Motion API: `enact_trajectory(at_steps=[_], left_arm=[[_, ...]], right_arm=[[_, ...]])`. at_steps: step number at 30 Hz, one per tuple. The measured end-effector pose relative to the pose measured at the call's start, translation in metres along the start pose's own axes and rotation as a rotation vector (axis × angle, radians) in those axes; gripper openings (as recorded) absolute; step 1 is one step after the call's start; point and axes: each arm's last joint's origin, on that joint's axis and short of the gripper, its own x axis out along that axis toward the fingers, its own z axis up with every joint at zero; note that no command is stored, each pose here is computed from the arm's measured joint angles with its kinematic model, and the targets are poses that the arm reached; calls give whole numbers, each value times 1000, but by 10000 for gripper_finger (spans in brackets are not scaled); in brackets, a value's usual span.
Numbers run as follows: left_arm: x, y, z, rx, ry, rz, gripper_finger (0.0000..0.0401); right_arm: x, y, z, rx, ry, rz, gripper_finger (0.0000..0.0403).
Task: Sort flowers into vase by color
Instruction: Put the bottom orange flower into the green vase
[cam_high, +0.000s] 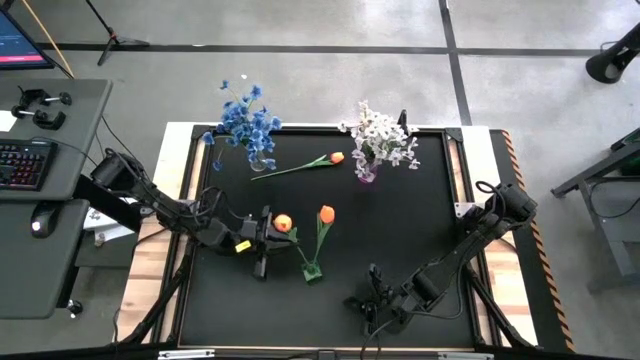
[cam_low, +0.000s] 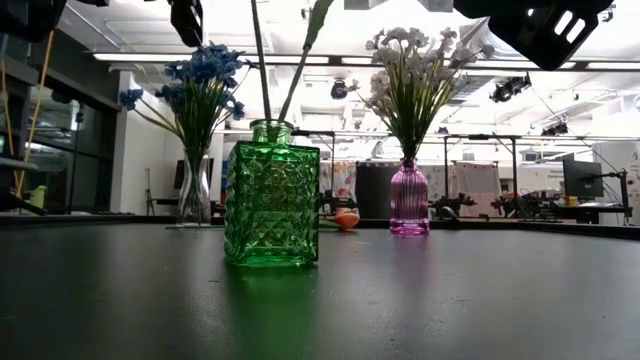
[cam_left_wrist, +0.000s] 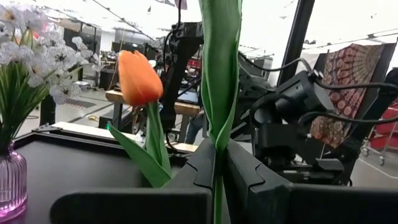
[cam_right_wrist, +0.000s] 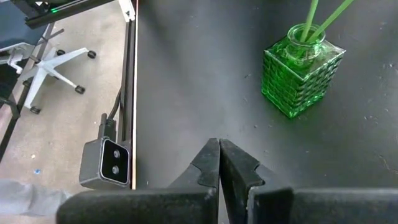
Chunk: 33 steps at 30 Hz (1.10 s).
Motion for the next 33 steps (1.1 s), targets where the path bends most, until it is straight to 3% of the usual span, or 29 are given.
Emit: enact_trajectory(at_steps=[6, 12, 26, 33], left_arm=[[1, 0, -9, 11, 48, -10, 1], [1, 1, -14, -49, 99, 8, 19], [-2, -4, -14, -141, 105, -14, 167], [-7, -14, -15, -174, 122, -75, 204]], right_arm=[[0, -1, -1, -5, 6, -5, 0], [0, -1, -1, -7, 10, -8, 0], [0, -1, -1, -7, 18, 1, 0], [0, -1, -2, 8, 25, 6, 0]])
